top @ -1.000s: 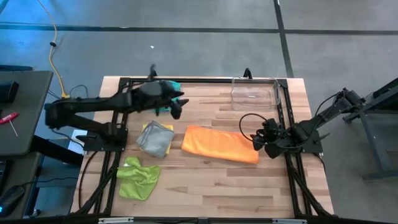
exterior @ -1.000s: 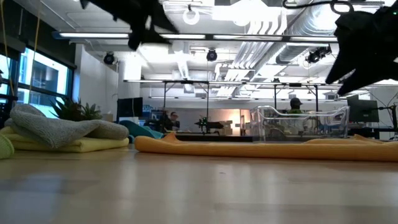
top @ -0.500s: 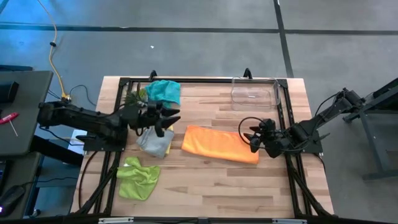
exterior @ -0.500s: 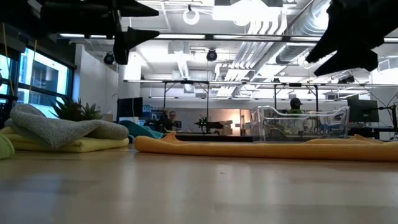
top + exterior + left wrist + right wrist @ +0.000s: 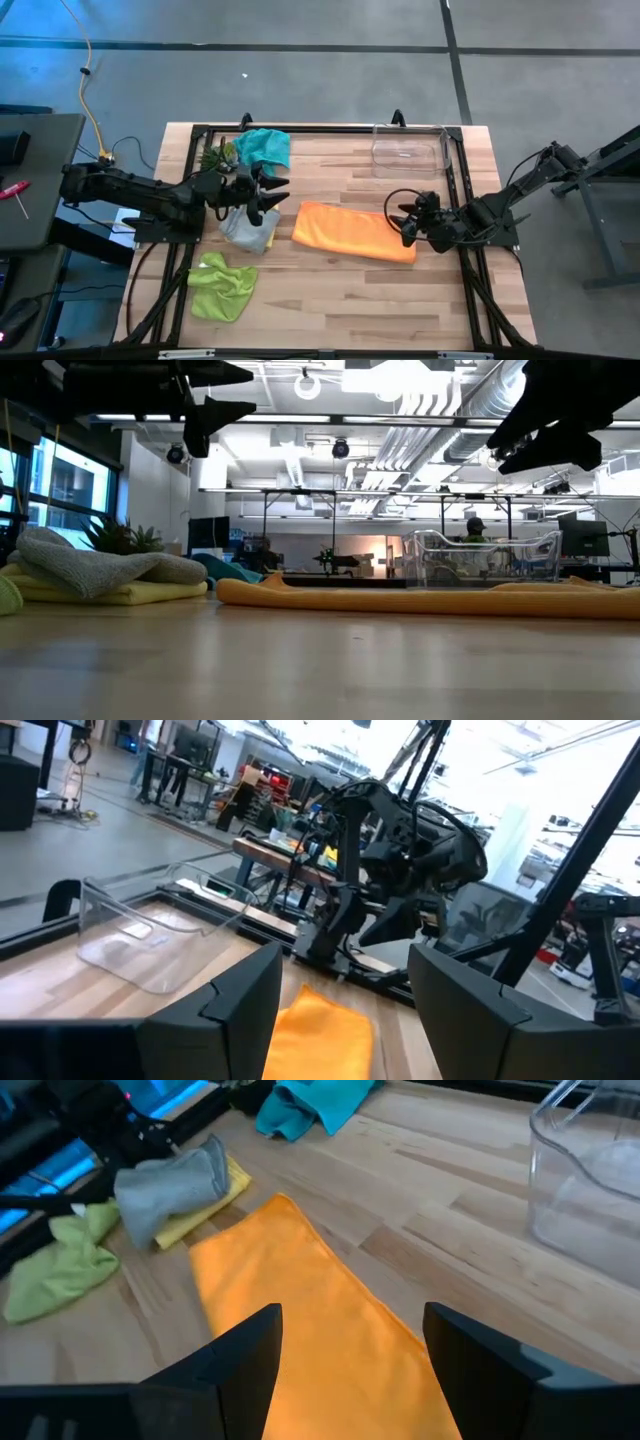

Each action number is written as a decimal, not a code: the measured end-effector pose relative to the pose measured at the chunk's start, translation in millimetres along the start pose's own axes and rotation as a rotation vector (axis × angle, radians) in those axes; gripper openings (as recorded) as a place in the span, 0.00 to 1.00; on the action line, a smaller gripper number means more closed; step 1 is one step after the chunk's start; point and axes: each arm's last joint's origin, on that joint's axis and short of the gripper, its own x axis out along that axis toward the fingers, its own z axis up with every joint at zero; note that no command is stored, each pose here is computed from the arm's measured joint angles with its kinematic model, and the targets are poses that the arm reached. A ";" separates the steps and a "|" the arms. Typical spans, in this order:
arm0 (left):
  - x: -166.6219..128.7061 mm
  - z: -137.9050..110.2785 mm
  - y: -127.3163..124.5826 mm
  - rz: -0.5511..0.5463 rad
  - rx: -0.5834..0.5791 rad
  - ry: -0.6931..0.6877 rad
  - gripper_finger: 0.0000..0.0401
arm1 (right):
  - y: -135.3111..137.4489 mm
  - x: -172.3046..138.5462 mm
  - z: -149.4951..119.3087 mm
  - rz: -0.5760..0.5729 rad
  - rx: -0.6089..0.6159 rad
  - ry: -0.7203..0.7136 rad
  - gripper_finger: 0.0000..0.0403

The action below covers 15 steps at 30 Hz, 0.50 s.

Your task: Fold microfiber towels

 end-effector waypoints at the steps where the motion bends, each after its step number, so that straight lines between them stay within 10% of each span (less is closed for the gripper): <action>1: 0.0 0.0 0.0 0.000 0.000 0.000 0.52 | 0.1 0.2 0.2 0.001 0.012 0.000 0.59; 15: 0.0 -0.1 -0.2 0.000 0.003 0.000 0.52 | -2.4 5.2 3.6 -0.009 0.071 0.031 0.59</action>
